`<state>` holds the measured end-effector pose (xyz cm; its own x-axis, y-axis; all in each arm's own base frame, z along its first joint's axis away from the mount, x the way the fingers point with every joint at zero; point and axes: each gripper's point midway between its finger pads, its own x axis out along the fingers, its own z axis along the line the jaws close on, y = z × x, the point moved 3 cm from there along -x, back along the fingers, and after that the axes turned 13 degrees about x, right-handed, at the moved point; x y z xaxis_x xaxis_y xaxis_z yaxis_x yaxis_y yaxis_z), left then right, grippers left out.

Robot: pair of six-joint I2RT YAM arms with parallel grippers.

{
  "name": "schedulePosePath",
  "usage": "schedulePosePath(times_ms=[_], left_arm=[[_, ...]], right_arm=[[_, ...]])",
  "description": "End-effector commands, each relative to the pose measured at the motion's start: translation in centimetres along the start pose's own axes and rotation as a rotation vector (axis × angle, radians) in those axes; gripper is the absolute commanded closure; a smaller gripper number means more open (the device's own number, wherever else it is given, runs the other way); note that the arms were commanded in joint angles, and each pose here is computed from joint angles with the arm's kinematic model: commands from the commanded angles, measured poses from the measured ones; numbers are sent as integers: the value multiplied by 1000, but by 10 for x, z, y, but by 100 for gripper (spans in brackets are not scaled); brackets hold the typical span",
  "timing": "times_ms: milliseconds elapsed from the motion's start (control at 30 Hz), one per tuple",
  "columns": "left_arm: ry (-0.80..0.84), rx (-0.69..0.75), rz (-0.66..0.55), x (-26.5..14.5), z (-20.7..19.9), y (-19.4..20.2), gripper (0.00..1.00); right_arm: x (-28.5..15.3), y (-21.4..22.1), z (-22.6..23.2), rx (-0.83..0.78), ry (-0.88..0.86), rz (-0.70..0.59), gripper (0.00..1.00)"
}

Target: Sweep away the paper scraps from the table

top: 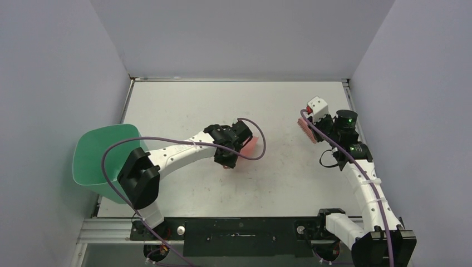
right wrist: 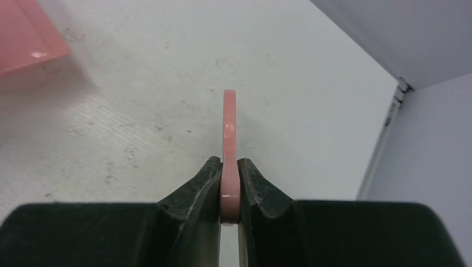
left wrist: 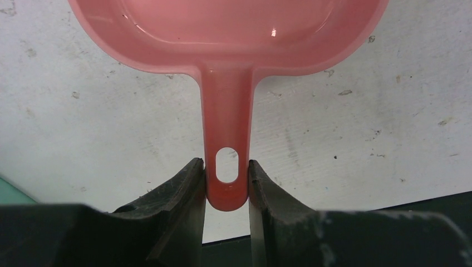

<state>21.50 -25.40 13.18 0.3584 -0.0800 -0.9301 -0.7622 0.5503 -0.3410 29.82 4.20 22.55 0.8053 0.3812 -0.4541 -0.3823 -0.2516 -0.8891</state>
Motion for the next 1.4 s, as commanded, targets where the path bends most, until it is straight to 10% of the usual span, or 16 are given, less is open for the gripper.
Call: schedulePosePath(times_ms=[0,367,800,1367], left_arm=[[60,5,-27,4,-11,-10,100],[108,-13,-5,39,-21,-44,91],[112,-29,-8,64,-14,-83,82],[117,4,-62,25,-2,-92,57]], right_arm=[[4,-21,-23,-279,162,-5,94],[36,23,-30,-520,314,82,94],[47,90,22,-463,31,218,84],[13,81,63,-211,-132,195,31]])
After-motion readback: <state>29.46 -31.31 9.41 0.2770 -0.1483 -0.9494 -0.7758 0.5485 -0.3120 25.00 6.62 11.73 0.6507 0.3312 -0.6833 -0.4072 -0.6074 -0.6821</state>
